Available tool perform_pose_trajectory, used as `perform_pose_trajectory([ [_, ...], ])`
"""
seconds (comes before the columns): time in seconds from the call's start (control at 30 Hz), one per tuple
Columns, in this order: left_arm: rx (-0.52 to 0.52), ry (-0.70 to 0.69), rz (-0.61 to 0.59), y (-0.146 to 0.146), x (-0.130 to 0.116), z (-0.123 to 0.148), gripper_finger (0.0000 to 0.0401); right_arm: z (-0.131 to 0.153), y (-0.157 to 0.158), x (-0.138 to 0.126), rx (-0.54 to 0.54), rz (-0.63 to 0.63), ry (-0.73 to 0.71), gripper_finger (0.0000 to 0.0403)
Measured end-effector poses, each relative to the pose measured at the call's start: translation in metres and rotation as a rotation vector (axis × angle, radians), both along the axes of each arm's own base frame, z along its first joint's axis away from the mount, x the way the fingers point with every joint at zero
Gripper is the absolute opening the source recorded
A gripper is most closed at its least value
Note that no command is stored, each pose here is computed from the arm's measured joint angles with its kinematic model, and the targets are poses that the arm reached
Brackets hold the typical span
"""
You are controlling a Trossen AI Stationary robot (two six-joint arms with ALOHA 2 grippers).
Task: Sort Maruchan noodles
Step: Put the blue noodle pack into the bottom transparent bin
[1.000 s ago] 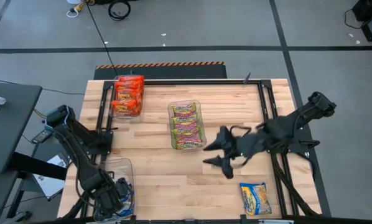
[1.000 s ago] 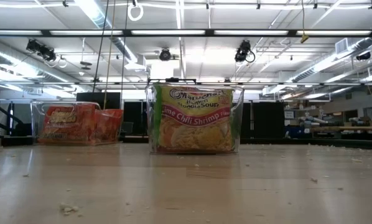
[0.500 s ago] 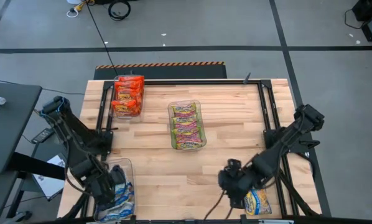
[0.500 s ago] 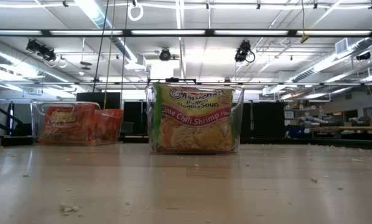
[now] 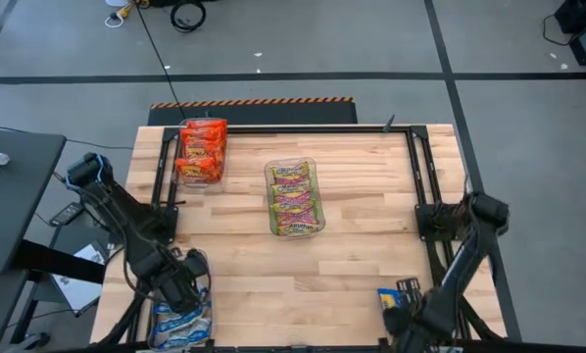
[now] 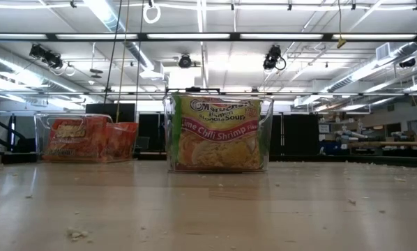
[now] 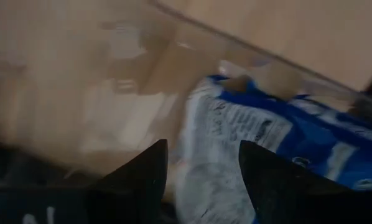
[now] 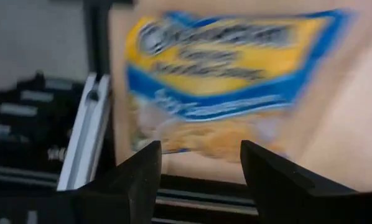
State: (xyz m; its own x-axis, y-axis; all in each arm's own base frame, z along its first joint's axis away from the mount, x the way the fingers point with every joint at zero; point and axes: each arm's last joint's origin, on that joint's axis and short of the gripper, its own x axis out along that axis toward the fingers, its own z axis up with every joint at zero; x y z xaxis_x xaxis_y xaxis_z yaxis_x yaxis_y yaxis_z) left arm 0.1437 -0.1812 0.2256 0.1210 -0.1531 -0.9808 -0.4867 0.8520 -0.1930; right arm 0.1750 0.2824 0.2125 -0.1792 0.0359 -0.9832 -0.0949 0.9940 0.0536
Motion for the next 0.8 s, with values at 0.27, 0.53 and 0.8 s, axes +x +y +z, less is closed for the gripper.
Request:
perform_pose_trajectory([
  [0.27,-0.077,0.01,-0.044,-0.004,0.0,-0.009,0.0201,-0.06,0.026,0.001,-0.024,0.126,0.097,0.0215],
  [0.53,-0.142,0.016,-0.063,-0.01,0.002,0.005,0.0201,-0.056,-0.01,0.075,-0.037,0.09,-0.211,0.021],
  [0.8,-0.16,-0.005,0.001,-0.012,0.005,0.013,0.0201,-0.005,-0.06,0.125,-0.002,0.024,-0.536,0.021],
])
